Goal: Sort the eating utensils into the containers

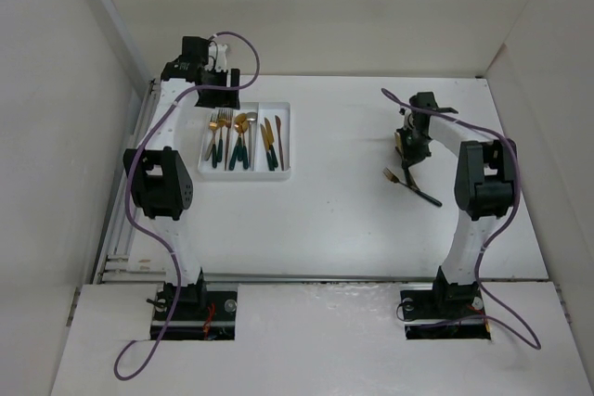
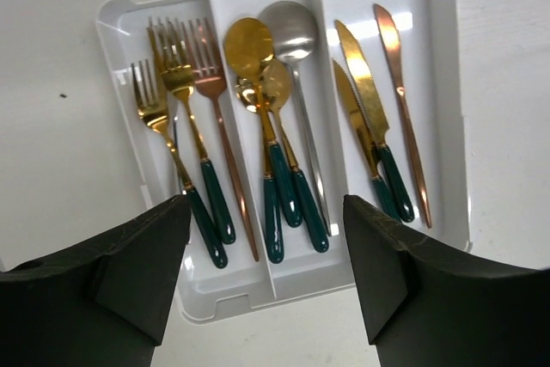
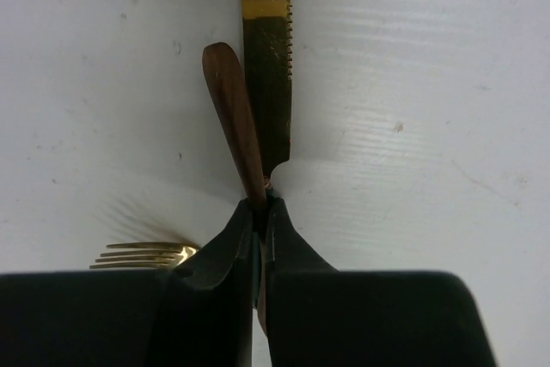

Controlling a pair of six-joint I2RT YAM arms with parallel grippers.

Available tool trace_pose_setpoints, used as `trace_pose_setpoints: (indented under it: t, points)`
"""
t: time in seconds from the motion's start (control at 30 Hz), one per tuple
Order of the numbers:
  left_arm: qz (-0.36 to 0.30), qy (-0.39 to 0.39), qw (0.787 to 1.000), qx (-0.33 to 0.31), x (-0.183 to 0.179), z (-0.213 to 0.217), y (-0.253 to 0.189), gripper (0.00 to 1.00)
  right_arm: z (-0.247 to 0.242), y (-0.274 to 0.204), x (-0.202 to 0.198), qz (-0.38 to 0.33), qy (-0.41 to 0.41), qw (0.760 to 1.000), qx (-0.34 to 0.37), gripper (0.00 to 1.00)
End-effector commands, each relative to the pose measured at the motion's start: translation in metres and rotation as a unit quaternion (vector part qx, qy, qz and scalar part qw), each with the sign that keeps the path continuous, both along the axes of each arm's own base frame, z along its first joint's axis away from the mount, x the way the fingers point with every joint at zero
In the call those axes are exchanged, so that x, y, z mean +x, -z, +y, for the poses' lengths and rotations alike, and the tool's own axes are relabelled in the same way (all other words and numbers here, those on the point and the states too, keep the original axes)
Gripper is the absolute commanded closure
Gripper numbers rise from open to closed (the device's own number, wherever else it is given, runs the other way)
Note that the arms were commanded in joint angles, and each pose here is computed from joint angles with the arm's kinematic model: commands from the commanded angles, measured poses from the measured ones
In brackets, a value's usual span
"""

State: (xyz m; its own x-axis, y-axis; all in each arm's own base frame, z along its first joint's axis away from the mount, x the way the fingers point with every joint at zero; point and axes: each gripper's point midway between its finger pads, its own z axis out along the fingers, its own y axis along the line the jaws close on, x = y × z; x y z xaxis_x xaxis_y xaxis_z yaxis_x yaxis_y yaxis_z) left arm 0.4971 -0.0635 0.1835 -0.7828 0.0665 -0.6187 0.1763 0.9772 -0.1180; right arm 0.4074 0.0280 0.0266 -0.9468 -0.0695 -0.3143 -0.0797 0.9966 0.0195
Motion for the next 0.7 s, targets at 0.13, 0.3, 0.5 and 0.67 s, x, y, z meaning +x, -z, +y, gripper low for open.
trace_pose_setpoints:
  t: [0.13,0.3,0.5,0.67]
  points:
    - [-0.036,0.087,0.995,-0.046,-0.018,-0.032,-0.041,0.30,0.003,-0.023,-0.005,-0.025,-0.013,1.000,0.014,0.97]
    - [-0.036,0.087,0.995,-0.046,-0.018,-0.032,-0.041,0.30,0.005,-0.010,-0.003,-0.007,-0.009,1.000,0.019,0.83]
    - [-0.031,0.091,0.994,-0.046,-0.020,-0.037,-0.037,0.30,0.000,-0.005,-0.006,-0.002,0.001,1.000,0.016,0.78]
    - [-0.031,0.091,0.994,-0.046,-0.020,-0.037,-0.037,0.30,-0.006,-0.016,-0.006,-0.015,0.018,1.000,0.011,0.81]
